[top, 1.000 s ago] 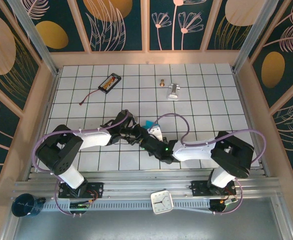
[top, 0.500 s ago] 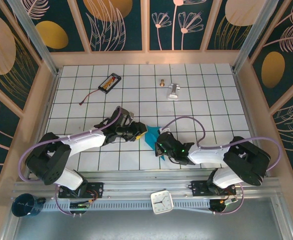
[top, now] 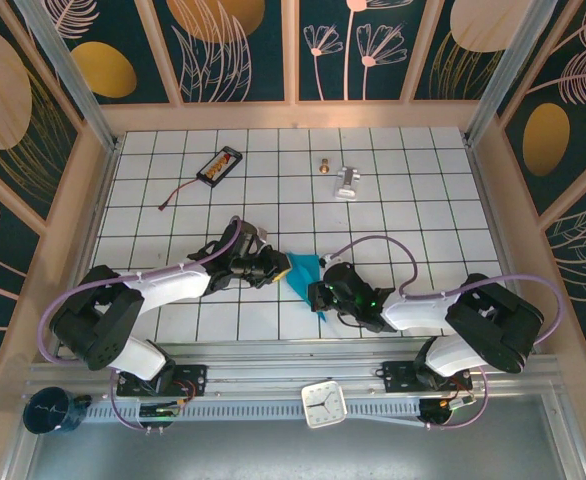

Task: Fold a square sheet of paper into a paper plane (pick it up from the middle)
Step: Perform the fourth fold on the wing at the bottom-center of the table.

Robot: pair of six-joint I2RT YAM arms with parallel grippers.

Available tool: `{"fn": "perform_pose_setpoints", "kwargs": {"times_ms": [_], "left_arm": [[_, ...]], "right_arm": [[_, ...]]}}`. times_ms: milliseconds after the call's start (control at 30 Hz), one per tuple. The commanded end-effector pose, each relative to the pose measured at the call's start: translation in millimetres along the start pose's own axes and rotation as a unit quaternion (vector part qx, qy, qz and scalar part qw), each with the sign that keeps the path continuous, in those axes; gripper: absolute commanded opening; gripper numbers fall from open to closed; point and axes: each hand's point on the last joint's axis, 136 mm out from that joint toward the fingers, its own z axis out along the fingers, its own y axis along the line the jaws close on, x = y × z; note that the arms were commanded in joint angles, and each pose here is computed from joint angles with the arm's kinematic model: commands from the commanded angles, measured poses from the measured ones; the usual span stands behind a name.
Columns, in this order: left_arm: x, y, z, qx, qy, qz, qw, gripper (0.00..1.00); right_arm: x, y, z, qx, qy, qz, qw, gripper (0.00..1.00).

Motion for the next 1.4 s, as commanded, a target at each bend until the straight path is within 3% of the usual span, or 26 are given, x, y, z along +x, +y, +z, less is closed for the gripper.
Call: {"fn": "perform_pose_setpoints", "kwargs": {"times_ms": [0,367,800,1367], "left_arm": [[7,-9,4,0.026,0.023,0.008,0.999,0.08],[8,4,22,0.02,0.04,0.013,0.999,0.0],[9,27,39,0.016,0.044,0.012,0.999,0.0],[17,78,48,-0.04,0.049,-0.003,0.998,0.0]], "right_arm": [[2,-2,2,-0.007,-0.002,0.025,1.0,0.0],[8,-6,3,-0.011,-0.004,0.06,0.998,0.0],[12,-7,0,-0.036,-0.017,0.101,0.994,0.0],[14,-11,-9,-0.076,-0.041,0.189,0.978,0.0]]}}
